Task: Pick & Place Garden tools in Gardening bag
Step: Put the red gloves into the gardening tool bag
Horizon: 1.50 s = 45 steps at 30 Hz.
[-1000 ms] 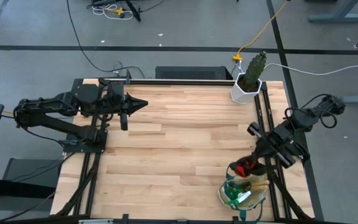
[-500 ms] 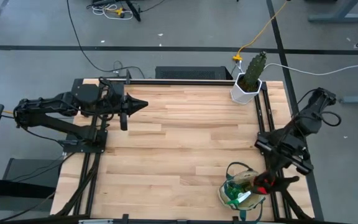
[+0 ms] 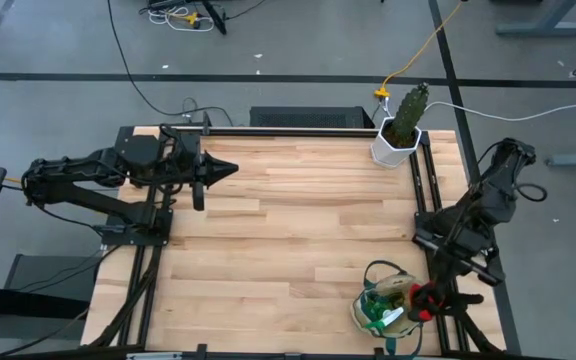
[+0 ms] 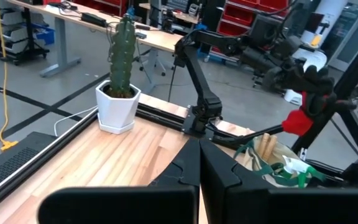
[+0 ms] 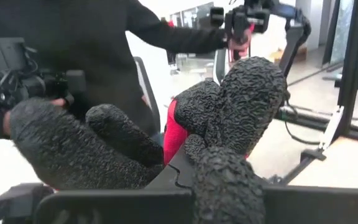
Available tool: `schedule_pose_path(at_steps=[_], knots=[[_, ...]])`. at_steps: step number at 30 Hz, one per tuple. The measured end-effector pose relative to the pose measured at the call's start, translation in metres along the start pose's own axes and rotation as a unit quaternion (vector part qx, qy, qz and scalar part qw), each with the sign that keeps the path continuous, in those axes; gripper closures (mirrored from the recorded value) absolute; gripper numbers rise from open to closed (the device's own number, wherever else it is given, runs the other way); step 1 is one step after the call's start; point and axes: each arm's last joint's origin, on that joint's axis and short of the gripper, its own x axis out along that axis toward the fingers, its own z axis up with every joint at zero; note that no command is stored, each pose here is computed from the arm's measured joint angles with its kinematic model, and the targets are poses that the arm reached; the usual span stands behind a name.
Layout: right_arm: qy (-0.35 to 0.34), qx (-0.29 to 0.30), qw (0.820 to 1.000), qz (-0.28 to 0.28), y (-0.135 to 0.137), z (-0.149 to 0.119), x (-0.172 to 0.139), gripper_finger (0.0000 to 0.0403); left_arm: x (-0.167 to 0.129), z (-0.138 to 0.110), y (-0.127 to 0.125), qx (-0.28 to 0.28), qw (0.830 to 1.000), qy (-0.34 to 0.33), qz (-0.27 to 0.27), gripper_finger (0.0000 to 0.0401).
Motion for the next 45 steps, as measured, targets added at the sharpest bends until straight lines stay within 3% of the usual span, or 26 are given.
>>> schedule_pose_path(at_steps=[17,26,45], knots=[[0.004,-0.009,1.000,0.001,-0.006,-0.048,-0.006,0.0401,0.000,-0.001,0.001,-0.008,1.000,0.001,0.019,0.0399],[0.010,-0.045,0.999,-0.016,-0.009,-0.072,-0.013,0.0401,0.000,-0.001,0.002,-0.008,1.000,0.000,0.024,0.0399],[-0.029,-0.024,0.999,-0.021,-0.018,-0.134,-0.011,0.0401,0.000,-0.001,0.002,-0.012,1.000,-0.001,0.029,0.0399]])
